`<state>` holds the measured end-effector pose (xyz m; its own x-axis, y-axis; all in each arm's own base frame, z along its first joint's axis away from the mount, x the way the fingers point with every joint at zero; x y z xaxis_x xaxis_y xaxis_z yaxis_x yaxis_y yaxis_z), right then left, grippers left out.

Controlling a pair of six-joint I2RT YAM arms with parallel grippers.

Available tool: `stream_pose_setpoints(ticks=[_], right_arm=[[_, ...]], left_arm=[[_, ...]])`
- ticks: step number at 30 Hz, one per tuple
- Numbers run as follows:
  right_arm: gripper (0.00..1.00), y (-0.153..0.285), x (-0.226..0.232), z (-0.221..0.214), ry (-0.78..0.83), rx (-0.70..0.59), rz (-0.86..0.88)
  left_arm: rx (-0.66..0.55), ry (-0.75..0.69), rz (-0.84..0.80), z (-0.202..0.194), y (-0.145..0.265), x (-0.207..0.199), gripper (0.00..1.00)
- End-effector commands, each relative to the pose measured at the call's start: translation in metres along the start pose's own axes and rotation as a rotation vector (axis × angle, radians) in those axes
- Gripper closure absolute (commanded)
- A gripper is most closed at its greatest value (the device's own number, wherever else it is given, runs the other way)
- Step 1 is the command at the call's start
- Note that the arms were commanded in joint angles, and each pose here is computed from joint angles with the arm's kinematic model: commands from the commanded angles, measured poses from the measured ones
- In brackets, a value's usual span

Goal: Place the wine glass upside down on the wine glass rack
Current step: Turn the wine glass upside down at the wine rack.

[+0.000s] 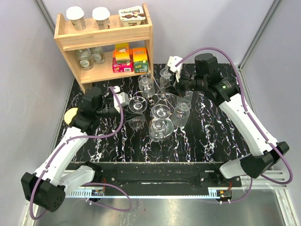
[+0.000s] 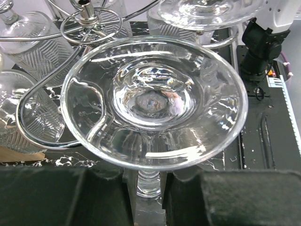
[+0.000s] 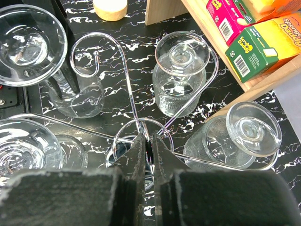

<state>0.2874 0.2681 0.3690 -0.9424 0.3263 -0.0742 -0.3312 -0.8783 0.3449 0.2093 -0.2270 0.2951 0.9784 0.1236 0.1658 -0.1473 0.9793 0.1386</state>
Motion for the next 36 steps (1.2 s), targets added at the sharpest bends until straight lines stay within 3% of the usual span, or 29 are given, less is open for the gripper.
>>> stream_pose_setpoints(ticks=[1,17,26,36], right_arm=[[1.0,0.013,0.005,0.025,0.007,-0.074,-0.016],[1.0,0.011,0.006,0.021,0.003,-0.065,-0.009],[1.0,0.012,0.008,0.021,-0.006,-0.071,-0.002],[1.0,0.011,0.014,0.023,-0.021,-0.078,0.027]], left_arm=[[-0.094,-0.145,0.071,0.025,-0.003,0.023,1.0],[-0.134,-0.121,0.138,0.024,-0.025,0.041,1.0],[-0.131,-0.034,0.288,0.025,-0.031,0.057,1.0],[-0.157,-0.064,0.334,0.022,-0.043,0.069,1.0]])
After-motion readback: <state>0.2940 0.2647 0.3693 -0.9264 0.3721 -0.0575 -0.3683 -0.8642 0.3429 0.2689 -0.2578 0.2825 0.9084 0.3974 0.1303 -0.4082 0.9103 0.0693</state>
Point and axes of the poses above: each gripper's point midway between its finger pads, its own y axis back along the fingers, its own x axis along the line the jaws close on, z = x × y, the point moved 1 cm from there along y, back along the fingers, and after that the axes turned 5 degrees about -y, right-handed, at the moved point
